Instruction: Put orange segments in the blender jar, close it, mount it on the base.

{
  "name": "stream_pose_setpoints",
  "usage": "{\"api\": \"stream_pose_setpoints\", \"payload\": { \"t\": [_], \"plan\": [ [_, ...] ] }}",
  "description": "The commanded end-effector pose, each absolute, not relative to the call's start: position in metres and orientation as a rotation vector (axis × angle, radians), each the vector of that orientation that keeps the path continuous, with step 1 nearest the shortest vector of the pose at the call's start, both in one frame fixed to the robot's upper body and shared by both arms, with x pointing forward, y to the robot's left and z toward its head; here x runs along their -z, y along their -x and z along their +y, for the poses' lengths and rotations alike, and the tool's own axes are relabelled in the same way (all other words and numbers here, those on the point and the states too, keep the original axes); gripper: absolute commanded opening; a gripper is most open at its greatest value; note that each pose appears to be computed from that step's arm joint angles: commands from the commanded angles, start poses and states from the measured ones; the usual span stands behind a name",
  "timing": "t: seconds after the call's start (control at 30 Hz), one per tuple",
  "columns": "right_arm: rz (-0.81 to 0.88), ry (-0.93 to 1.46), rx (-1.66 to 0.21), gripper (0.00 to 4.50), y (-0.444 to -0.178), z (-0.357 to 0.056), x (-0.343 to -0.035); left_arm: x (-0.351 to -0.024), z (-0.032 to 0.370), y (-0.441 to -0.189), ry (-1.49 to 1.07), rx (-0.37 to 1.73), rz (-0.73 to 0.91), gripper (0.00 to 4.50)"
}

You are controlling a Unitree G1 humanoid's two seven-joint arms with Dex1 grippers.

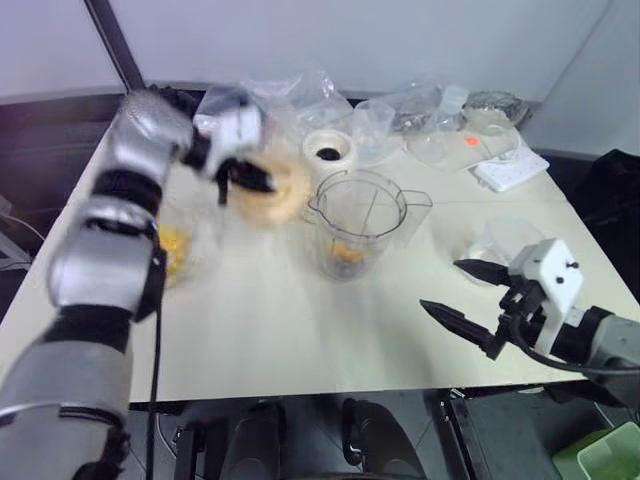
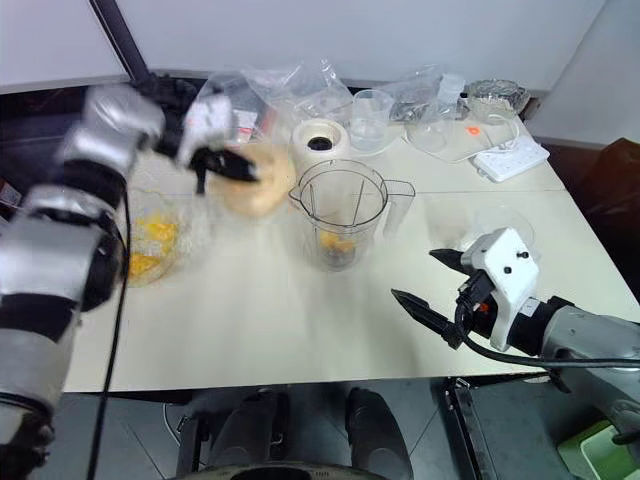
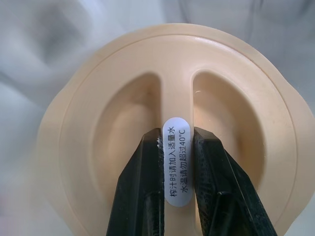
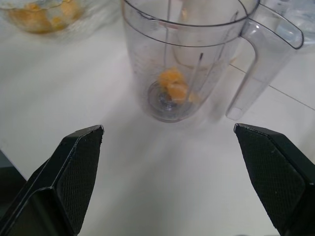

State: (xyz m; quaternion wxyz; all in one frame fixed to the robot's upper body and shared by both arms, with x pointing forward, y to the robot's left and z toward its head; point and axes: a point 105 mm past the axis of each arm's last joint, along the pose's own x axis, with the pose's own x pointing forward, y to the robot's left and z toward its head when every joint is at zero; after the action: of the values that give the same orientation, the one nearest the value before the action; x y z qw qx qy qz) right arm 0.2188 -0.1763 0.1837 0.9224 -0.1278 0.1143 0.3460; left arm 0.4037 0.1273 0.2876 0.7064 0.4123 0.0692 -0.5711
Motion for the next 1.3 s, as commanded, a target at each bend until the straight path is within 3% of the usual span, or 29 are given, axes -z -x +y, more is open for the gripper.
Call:
{"api": "stream_pose_setpoints", "payload": {
  "t": [0.03,0.3,0.63,0.93,1.3],
  "plan": [
    [0.174,0.279,-0.712,4.5,-0.222,-0.174,-0.193,-0.331,0.121,-0.389,-0.939,1.308,0.055,0.23],
    [0.133,0.297,-0.671,4.5,-0.229,-0.18,-0.2,-0.374,0.083,-0.376,-0.862,1.368,-0.012,0.23],
    [0.058,0.348,-0.585,4.5,-0.252,-0.184,-0.204,-0.344,0.002,-0.366,-0.947,1.502,0.228,0.23],
    [0.0,0.367,-0.53,4.5,-0.265,-0.174,-0.197,-0.302,-0.015,-0.369,-1.082,1.525,0.381,0.23],
    [-0.02,0.348,-0.476,4.5,-0.26,-0.171,-0.191,-0.271,-0.026,-0.379,-1.086,1.464,0.425,0.23]
  ]
}}
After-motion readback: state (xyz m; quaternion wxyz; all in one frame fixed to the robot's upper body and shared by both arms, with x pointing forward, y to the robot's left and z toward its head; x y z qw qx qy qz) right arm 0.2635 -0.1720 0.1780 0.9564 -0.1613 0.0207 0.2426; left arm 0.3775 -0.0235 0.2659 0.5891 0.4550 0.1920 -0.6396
